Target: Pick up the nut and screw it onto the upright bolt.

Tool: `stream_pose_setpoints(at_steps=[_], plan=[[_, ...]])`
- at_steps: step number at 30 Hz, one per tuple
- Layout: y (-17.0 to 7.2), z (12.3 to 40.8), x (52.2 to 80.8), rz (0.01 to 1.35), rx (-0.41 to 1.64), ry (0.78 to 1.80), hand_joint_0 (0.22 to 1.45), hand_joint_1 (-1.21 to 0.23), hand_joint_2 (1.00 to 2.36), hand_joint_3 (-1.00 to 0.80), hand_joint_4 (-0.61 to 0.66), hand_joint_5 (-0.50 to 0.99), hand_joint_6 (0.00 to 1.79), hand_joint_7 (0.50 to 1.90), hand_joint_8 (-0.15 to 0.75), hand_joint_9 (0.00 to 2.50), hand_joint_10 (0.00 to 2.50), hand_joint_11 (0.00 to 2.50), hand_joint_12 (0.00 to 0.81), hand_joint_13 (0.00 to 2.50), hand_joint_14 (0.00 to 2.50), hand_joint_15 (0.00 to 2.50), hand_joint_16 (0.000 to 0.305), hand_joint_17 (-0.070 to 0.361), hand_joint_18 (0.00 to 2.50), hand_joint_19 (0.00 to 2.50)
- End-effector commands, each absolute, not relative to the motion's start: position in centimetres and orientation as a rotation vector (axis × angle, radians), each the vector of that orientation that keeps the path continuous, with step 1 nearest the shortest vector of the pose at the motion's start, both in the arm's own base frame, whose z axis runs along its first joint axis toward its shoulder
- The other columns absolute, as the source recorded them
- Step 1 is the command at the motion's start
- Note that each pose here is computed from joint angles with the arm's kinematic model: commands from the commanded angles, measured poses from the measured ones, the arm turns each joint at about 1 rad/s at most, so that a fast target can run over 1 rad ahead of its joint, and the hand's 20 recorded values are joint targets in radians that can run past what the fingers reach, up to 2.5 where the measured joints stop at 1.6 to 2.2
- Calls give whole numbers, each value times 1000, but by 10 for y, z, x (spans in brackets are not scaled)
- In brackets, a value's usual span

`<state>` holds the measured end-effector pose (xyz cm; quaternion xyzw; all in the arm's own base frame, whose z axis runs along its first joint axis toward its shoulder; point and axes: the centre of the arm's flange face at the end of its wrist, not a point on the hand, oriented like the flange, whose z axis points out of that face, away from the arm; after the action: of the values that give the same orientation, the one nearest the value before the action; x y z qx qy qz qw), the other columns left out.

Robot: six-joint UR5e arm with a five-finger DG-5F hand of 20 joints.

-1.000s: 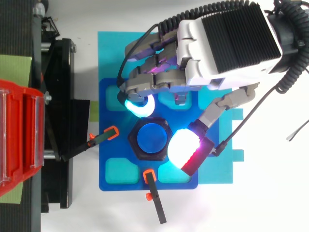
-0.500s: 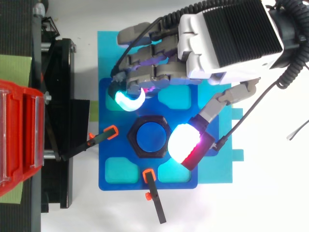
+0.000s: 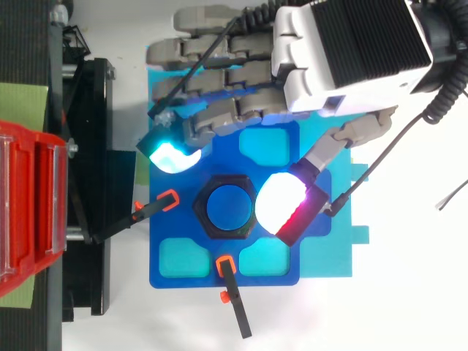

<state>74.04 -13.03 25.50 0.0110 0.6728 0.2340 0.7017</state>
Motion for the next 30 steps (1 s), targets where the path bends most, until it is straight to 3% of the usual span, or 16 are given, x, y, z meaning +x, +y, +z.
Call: stream_pose_setpoints(at_steps=[1, 8, 13, 22, 30], plan=[[-125, 255, 742, 528, 18, 1498, 426, 4, 1000, -500, -27, -235, 500, 535, 114, 0, 0, 0, 326, 0, 0, 0, 51, 114, 0, 0], [-111, 255, 744, 541, 6, 1496, 423, 47, 1000, -500, 25, -209, 501, 572, 104, 0, 0, 0, 325, 0, 0, 0, 52, 118, 0, 0], [-107, 254, 744, 546, 2, 1501, 424, 54, 1000, -500, 109, -159, 503, 818, 147, 0, 0, 0, 329, 0, 0, 0, 51, 115, 0, 0], [-101, 255, 745, 551, 0, 1501, 432, 35, 1000, -500, 178, -118, 503, 1069, 185, 13, 0, 0, 333, 0, 0, 0, 49, 109, 0, 0], [-108, 252, 742, 547, 9, 1517, 440, -16, 1000, -500, 206, -108, 503, 1120, 221, 119, 0, 0, 333, 0, 0, 0, 47, 106, 0, 0]])
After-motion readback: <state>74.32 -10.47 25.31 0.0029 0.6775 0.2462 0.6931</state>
